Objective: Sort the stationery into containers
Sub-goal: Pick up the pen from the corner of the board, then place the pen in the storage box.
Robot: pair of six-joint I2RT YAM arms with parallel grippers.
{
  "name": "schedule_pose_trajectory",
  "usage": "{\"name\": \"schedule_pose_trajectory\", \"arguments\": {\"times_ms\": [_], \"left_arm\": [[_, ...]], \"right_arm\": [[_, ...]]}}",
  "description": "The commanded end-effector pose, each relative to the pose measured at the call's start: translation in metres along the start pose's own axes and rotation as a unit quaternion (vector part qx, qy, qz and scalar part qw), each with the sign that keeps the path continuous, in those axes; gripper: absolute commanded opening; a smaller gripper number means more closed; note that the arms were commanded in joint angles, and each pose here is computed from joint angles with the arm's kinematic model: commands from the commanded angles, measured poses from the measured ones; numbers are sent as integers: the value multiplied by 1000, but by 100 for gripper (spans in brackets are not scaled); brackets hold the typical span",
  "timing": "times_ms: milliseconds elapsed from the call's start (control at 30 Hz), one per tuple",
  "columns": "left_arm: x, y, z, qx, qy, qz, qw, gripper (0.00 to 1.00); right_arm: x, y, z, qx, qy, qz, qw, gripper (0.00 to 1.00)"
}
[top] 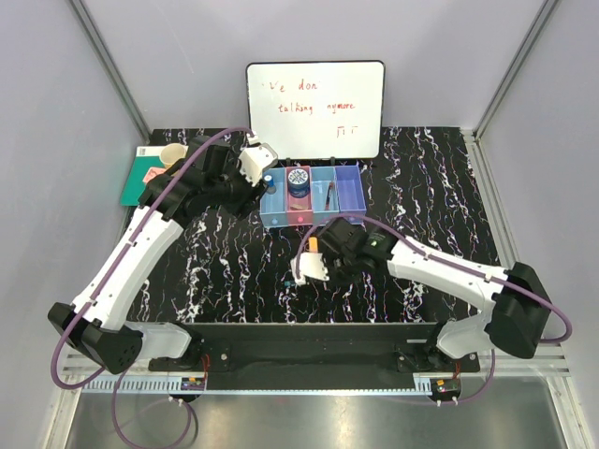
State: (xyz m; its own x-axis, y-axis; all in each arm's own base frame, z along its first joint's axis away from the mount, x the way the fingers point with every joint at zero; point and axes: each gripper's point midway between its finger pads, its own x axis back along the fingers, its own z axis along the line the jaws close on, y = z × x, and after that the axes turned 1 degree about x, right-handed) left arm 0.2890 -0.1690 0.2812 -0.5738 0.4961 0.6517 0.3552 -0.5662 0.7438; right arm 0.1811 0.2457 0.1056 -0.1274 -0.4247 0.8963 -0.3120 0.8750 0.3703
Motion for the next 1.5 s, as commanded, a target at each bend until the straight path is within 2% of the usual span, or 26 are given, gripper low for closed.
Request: {"name": "schedule_pose_trajectory", "arguments": {"times_ms": [0,200,567,833,900,1167,1467], "left_arm": [[6,4,8,0,19,-12,1000,53],[15,8,14,6,31,-29,999,53],[28,12,38,25,73,-61,995,52],[29,8,42,23,75,-61,995,52],[29,7,43,24,74,-60,995,52],[30,9,50,19,83,-58,995,52],[26,9,54,15,82,-53,995,52]], "right_arm": [[9,23,-25,-132,-19,-49,990,0],[10,17,-81,-290,-34,-75,953,0],[5,11,-156,-394,-60,-115,910,0],[9,-28,-218,-498,-89,-149,849,0],[6,-35,-228,-511,-93,-154,841,0],[-13,-57,-238,-566,-77,-161,805,0],[-34,-73,-224,-616,-47,-155,771,0]]}}
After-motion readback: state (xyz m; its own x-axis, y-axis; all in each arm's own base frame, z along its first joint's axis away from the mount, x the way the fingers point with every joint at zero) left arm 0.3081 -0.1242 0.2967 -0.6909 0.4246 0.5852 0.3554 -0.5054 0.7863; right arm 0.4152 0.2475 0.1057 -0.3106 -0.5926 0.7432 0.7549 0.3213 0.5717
